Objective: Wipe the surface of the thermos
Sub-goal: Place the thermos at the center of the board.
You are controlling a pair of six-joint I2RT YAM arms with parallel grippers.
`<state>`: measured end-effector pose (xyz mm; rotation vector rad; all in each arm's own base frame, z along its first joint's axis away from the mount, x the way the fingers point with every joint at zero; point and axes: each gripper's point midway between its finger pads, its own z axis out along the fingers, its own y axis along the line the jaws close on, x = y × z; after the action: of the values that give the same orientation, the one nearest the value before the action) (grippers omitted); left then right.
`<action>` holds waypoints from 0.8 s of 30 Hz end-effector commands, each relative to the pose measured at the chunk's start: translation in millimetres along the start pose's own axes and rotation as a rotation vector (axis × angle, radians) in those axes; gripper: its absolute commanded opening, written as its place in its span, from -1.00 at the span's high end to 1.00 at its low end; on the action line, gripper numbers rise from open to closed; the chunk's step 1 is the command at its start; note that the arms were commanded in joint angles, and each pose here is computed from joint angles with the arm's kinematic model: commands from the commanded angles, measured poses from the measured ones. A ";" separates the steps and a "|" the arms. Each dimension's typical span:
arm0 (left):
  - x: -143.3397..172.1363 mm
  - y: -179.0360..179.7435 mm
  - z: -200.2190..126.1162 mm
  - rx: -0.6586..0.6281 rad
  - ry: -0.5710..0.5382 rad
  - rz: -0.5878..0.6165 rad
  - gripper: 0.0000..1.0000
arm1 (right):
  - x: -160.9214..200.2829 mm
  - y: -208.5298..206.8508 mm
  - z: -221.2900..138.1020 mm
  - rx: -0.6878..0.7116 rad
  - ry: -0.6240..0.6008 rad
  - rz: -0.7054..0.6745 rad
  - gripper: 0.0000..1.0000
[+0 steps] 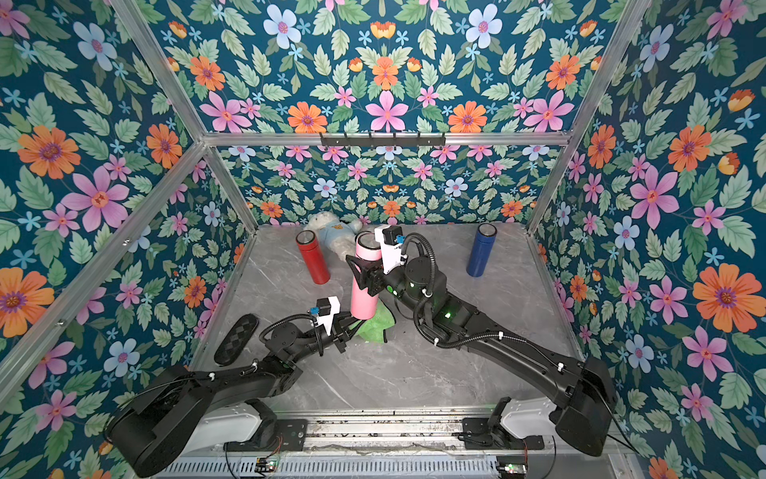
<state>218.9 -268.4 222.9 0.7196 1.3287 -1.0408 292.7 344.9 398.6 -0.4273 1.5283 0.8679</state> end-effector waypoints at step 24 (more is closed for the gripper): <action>2.8 45.0 -25.2 -0.333 0.156 0.048 1.00 | 10.5 -152.7 -20.4 0.450 -0.064 -0.242 1.00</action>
<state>238.0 -237.5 223.6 0.6130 1.4739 -0.8024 370.8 235.4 314.8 -0.2889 1.6867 0.3158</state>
